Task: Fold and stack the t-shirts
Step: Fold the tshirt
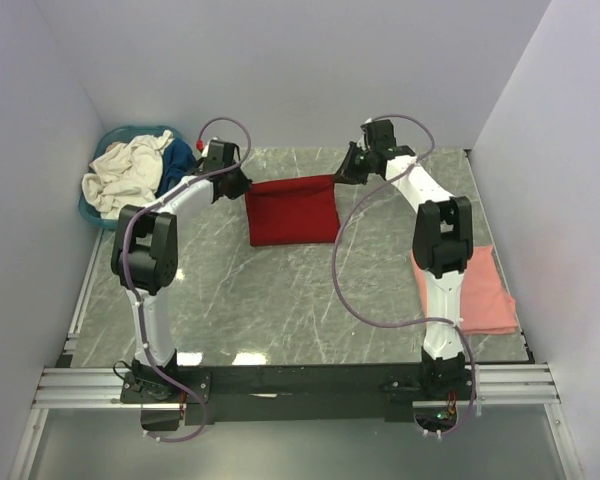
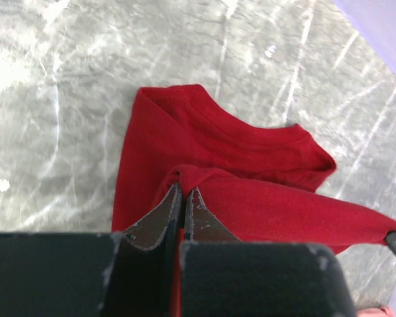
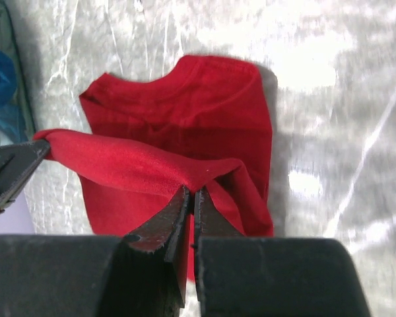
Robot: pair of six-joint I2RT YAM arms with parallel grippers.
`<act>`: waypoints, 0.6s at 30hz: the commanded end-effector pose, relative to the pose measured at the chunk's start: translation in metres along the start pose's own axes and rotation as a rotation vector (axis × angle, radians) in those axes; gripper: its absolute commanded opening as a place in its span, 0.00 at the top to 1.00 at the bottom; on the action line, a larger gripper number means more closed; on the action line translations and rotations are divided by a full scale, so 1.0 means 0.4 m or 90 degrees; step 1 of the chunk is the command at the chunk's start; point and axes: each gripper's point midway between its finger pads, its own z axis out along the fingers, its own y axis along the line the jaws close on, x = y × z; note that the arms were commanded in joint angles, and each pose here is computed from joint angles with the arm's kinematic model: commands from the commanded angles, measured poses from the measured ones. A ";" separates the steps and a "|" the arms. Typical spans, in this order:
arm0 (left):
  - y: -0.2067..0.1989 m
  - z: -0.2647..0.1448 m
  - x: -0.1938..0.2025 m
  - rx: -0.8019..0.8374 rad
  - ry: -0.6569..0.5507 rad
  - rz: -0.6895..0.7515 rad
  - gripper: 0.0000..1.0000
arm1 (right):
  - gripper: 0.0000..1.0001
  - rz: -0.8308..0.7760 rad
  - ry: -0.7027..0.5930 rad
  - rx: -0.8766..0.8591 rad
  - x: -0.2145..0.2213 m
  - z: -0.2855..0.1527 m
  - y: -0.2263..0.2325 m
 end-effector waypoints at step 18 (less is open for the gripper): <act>-0.008 0.051 -0.242 0.131 -0.096 -0.030 0.47 | 0.39 -0.058 -0.108 -0.033 -0.199 0.025 0.013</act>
